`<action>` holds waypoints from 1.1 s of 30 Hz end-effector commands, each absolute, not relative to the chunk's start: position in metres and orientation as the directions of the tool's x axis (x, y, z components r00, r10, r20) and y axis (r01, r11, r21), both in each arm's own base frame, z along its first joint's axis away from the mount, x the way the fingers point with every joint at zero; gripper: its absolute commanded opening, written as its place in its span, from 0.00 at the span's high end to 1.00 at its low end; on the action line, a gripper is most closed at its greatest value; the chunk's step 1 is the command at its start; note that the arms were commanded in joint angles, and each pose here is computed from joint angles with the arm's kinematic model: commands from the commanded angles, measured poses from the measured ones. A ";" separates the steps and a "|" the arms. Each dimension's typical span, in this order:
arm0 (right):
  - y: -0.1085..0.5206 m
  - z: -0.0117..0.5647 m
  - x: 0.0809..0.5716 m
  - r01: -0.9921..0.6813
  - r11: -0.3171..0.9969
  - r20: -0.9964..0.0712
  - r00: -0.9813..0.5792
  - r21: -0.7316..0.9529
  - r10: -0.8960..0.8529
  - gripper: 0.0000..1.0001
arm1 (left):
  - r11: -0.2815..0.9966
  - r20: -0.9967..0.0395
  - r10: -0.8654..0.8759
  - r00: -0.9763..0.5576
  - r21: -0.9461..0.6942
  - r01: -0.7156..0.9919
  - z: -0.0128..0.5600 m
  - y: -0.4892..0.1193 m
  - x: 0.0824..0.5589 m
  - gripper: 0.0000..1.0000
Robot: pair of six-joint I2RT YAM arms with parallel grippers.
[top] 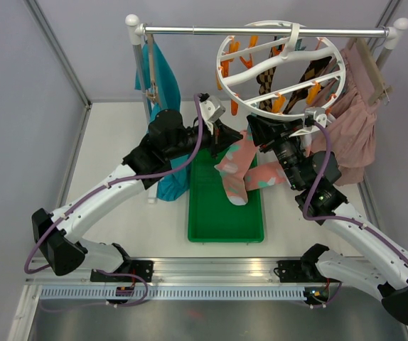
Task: Clip the socks to the hanger
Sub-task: Clamp the sock onto the hanger.
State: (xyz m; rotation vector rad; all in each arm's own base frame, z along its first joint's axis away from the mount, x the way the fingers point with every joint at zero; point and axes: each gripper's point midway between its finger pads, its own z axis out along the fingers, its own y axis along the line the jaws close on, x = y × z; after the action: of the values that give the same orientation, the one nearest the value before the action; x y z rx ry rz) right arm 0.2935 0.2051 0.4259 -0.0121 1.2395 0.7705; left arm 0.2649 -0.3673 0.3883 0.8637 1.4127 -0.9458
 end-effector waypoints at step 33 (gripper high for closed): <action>0.207 0.429 0.288 -0.560 0.727 -0.832 0.115 0.397 0.542 1.00 | 0.384 -0.992 -0.123 -0.011 -0.058 0.922 0.423 -0.363 0.265 0.98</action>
State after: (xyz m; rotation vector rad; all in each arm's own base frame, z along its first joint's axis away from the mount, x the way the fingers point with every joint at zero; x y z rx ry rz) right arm 0.2927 0.2059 0.4260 -0.0088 1.2296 0.7834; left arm 0.2666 -0.3663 0.3921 0.8588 1.3921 -0.9631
